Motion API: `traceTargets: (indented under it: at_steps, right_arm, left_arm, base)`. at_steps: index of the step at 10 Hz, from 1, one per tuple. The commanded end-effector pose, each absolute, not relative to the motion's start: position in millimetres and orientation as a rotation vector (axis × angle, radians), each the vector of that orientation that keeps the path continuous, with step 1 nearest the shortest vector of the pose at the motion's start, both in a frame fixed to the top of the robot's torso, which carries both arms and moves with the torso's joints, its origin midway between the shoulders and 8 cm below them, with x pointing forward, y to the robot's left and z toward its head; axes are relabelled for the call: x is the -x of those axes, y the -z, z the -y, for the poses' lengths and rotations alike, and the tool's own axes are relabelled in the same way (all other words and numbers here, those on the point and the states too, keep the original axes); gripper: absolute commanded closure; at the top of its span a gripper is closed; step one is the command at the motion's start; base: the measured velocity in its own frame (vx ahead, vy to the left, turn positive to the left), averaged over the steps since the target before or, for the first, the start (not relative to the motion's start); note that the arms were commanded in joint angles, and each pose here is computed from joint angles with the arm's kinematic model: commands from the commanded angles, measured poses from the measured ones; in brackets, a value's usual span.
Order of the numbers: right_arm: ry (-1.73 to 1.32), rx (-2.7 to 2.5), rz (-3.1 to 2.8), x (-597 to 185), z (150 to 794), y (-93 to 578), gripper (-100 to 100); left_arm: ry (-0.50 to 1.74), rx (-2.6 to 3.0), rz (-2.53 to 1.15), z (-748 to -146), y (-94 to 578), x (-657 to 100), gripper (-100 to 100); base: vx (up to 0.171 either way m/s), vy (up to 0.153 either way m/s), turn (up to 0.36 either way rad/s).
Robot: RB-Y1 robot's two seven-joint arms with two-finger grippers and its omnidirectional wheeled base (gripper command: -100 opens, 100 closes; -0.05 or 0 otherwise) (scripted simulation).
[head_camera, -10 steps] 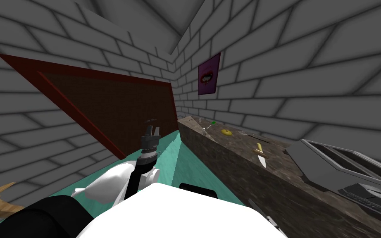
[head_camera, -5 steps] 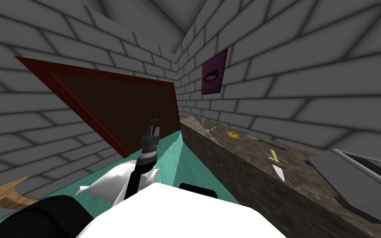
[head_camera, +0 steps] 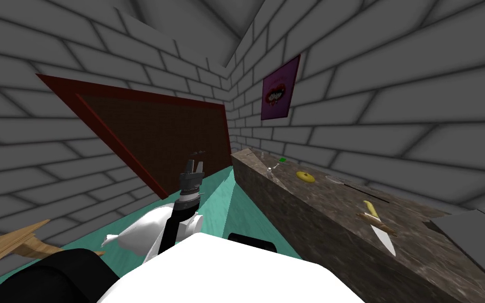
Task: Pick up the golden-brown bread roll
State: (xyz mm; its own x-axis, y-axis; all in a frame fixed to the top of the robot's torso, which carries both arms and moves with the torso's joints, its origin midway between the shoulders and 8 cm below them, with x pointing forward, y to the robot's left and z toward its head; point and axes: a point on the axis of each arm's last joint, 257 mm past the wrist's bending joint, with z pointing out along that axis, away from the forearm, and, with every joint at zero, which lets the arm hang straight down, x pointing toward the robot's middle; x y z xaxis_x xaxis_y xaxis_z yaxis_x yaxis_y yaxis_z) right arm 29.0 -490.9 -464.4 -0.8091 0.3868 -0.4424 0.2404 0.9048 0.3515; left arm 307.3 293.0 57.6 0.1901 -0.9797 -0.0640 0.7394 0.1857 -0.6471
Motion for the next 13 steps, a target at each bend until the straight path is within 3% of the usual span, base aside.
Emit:
traceTargets:
  at_steps: [1,6,13]
  right_arm:
    - [-0.359,-0.438,-2.569,-22.6,496.5,459.5,-100]
    - [-0.138,-0.257,-2.801,49.3,574.1,445.1,-100]
    - [0.108,0.014,-2.983,84.0,664.6,395.9,-100]
  left_arm:
    - [1.295,0.544,-0.535,-293.0,-57.6,-307.3,0]
    - [1.295,0.544,-0.535,-293.0,-57.6,-307.3,0]
    - [1.295,0.544,-0.535,-293.0,-57.6,-307.3,0]
  base:
    - [0.034,0.015,0.009]
    - [0.080,0.035,0.084]
    - [0.078,0.022,0.067]
